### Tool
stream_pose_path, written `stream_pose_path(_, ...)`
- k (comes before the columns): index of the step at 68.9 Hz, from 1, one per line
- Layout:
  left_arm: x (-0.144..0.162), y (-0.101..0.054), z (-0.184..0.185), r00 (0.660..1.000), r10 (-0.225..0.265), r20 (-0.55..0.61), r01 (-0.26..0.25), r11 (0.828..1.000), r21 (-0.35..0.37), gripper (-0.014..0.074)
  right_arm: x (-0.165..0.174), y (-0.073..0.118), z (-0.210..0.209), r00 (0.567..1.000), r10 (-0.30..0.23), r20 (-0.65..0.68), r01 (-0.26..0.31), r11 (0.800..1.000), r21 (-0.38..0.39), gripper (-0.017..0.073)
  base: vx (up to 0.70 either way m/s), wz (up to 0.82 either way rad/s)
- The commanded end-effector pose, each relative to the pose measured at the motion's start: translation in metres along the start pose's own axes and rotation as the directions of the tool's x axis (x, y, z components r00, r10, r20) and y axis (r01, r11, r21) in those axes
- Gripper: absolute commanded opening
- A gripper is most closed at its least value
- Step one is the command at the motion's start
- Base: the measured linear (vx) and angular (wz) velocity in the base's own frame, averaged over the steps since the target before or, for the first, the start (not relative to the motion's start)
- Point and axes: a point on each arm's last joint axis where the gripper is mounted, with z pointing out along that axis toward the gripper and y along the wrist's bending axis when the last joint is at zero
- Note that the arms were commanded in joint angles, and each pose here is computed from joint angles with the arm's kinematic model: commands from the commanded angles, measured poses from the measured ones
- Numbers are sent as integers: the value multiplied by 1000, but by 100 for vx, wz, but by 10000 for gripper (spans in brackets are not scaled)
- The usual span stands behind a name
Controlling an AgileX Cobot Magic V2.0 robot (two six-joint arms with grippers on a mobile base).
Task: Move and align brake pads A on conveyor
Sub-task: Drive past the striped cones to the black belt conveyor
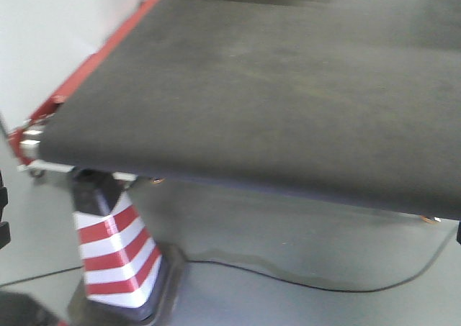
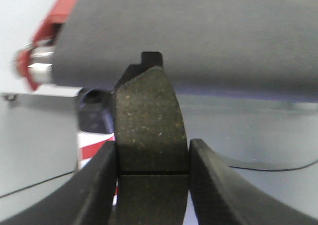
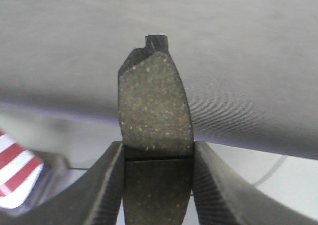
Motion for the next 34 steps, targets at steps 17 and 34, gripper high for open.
stream_pose_path(17,-17,-2,-5,992,-9,123,7,1000,15,83,-18,0,-6,992,-12,122,12,1000,0,25,12,-45)
stream_pose_path(34,-17,-2,-5,992,-9,123,7,1000,15,83,-18,0,-6,992,-12,122,12,1000,0,25,12,-25)
